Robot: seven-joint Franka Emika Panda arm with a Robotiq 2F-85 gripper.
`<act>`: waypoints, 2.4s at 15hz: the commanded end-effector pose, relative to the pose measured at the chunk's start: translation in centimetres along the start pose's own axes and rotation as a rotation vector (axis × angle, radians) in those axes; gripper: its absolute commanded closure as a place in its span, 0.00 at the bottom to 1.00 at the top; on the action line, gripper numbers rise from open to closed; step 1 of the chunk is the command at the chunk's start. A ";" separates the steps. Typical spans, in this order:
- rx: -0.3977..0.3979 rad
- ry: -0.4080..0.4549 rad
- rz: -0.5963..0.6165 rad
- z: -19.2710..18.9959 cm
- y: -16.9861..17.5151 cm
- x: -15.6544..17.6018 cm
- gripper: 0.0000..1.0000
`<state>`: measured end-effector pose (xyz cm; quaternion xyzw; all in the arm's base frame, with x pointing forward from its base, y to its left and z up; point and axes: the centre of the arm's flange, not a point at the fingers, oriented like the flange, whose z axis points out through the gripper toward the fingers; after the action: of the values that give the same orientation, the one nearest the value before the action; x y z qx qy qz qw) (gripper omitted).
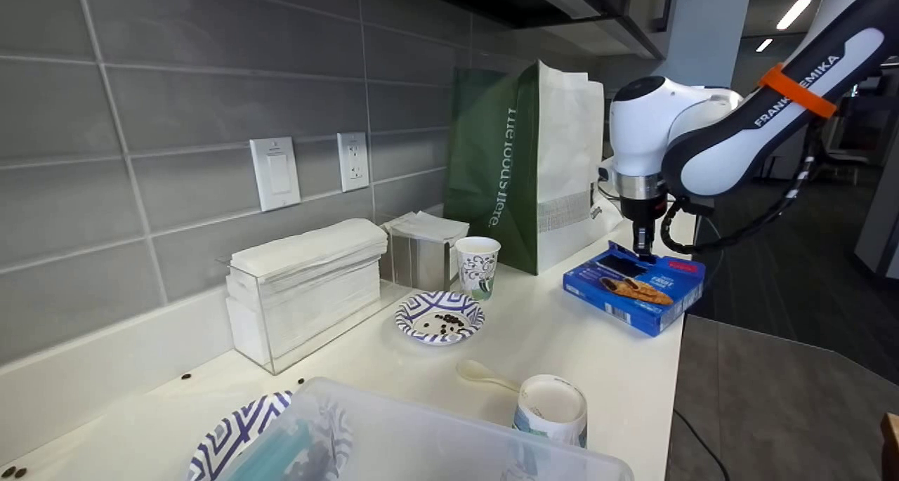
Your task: Open the blue box
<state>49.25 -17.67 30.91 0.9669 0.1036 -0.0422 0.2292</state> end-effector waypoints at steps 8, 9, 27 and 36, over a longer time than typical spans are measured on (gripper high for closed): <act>0.001 -0.062 -0.016 1.9 -0.7 2.0 1.00; 0.001 -0.065 -0.019 2.0 -0.8 2.1 1.00; -0.049 0.031 0.035 -5.2 1.2 0.9 1.00; -0.029 0.139 0.053 -9.4 2.0 1.5 1.00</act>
<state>51.62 -15.48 38.83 0.9637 0.0916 0.0178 0.2500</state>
